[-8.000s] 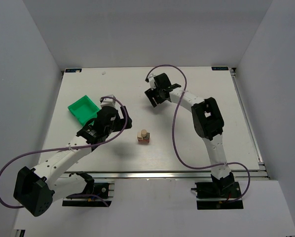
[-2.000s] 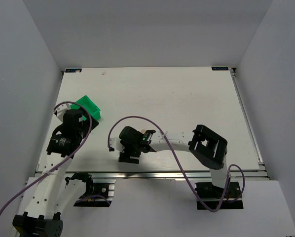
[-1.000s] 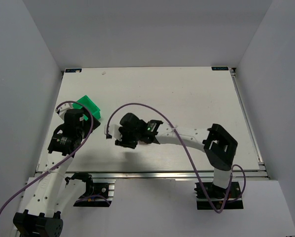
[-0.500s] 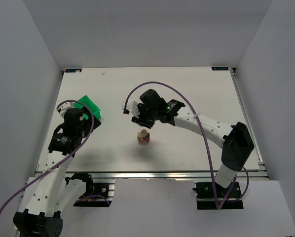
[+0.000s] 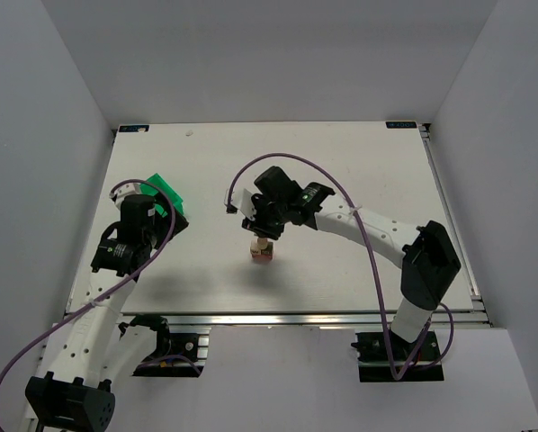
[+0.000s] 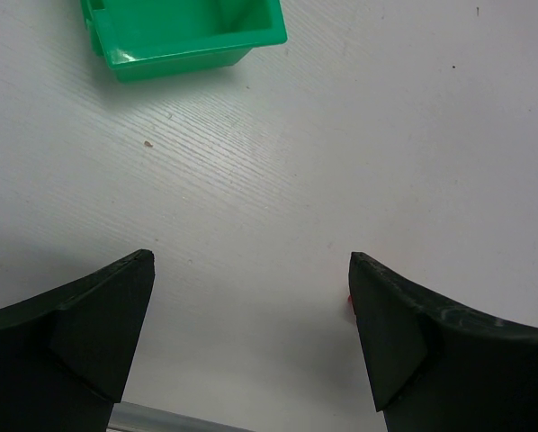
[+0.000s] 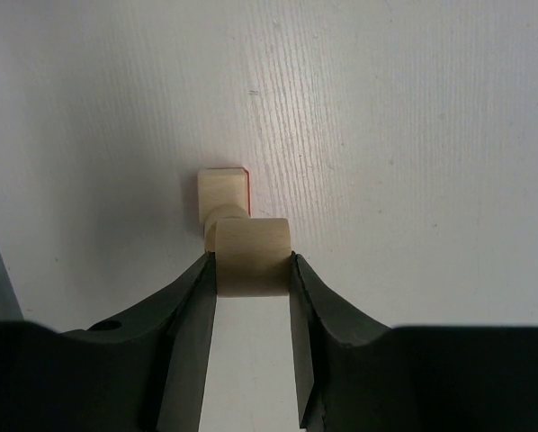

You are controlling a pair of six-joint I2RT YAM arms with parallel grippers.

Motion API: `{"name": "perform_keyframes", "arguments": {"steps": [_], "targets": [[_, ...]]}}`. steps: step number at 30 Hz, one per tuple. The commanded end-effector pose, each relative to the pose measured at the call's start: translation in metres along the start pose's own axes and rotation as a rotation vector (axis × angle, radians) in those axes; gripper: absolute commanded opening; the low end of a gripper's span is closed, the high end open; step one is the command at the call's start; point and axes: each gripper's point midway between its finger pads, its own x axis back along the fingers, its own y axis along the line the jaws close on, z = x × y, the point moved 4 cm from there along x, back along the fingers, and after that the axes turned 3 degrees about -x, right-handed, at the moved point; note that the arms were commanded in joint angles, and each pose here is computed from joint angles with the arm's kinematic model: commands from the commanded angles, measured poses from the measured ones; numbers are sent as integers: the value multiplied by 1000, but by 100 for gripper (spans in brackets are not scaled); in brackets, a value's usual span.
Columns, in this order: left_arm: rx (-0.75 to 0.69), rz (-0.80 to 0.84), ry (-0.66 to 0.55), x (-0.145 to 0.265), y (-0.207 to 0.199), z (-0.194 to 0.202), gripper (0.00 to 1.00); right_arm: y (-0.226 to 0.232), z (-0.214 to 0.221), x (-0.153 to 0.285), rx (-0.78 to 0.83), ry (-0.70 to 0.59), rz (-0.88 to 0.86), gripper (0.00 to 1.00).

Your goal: Build the wood block tower

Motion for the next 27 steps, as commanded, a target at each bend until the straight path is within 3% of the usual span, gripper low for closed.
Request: {"name": "perform_keyframes", "arguments": {"steps": [1, 27], "targets": [[-12, 30, 0, -1, -3, 0, 98, 1, 4, -7, 11, 1, -16, 25], [-17, 45, 19, -5, -5, 4, 98, 4, 13, -23, -13, 37, -47, 31]]}}
